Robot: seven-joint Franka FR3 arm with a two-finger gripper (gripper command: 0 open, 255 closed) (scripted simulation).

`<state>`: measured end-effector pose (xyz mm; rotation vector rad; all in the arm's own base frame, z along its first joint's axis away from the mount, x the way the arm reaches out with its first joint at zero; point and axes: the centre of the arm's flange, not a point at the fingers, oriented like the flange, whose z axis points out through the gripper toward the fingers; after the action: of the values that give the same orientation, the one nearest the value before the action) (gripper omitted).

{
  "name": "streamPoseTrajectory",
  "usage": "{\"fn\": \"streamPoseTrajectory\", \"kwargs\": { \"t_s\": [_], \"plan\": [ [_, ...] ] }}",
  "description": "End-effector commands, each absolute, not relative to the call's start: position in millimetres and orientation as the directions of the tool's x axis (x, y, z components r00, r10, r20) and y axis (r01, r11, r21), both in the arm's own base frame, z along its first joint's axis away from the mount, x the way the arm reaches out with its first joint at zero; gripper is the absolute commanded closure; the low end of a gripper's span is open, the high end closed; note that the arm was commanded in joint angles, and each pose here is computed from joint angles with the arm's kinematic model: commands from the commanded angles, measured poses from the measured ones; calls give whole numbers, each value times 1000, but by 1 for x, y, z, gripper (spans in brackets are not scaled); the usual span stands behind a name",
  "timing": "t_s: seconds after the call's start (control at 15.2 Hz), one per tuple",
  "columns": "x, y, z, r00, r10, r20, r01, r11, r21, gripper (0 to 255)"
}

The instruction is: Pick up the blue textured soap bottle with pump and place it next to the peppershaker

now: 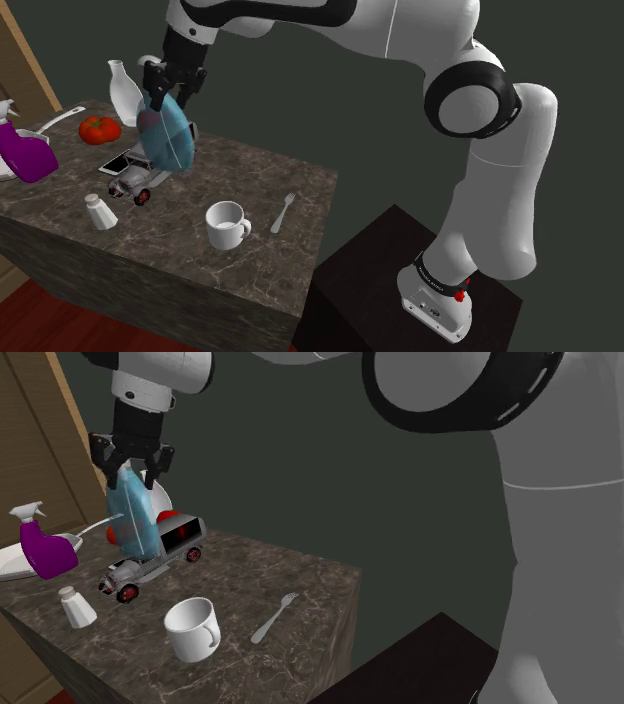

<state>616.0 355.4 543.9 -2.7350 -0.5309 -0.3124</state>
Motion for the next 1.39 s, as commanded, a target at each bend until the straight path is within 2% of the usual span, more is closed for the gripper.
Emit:
{"fn": "streamPoseTrajectory", "kwargs": {
  "t_s": [0.0, 1.32],
  "plan": [
    [625, 378, 534, 906, 321, 276, 396, -874, -283, 255],
    [628, 387, 430, 906, 321, 276, 396, -874, -283, 255]
  ]
}}
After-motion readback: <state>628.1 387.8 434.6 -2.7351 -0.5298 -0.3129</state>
